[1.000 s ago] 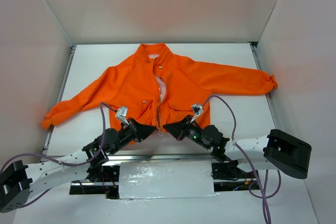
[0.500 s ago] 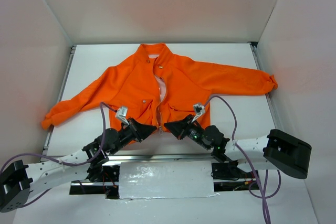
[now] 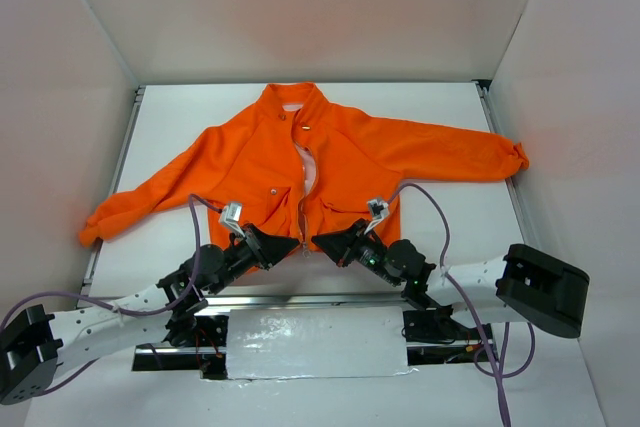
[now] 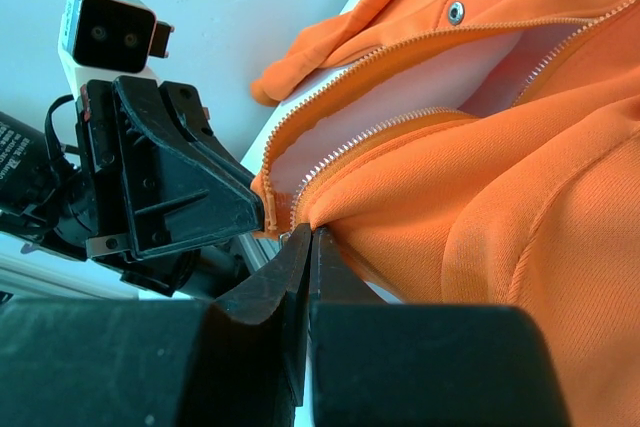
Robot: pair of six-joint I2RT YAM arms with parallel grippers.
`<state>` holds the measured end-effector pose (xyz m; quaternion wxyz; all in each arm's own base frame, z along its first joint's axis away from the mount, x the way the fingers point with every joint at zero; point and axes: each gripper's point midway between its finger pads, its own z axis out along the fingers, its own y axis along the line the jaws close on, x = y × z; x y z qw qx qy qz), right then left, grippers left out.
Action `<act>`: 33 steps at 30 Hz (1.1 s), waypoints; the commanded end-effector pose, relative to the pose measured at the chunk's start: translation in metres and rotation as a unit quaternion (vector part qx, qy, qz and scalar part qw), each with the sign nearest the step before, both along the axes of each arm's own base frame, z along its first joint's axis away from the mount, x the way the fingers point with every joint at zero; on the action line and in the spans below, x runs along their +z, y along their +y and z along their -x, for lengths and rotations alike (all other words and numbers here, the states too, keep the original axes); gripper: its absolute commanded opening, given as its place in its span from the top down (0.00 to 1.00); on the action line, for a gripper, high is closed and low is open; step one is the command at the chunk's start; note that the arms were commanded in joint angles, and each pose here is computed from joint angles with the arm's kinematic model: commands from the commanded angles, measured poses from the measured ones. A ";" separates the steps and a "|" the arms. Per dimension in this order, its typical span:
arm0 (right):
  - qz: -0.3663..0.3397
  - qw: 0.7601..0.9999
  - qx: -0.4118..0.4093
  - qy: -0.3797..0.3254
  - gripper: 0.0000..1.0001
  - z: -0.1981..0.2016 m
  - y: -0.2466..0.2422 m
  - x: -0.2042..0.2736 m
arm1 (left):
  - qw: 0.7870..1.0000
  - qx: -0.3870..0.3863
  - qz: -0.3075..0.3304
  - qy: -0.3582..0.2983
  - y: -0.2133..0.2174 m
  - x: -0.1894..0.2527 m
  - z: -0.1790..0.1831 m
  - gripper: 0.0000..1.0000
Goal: Zip up the jacket
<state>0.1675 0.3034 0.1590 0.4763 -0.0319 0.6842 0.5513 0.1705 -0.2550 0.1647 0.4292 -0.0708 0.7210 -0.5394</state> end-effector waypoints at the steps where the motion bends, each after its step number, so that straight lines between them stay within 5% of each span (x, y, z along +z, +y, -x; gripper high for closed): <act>1: -0.044 0.999 0.011 -0.025 1.00 0.006 0.002 0.025 | 0.999 -0.007 0.047 -0.027 -0.006 0.032 0.001 1.00; 33: -0.048 0.998 -0.006 -0.026 1.00 0.001 -0.001 0.030 | 0.998 -0.021 0.049 -0.016 -0.011 0.028 0.003 1.00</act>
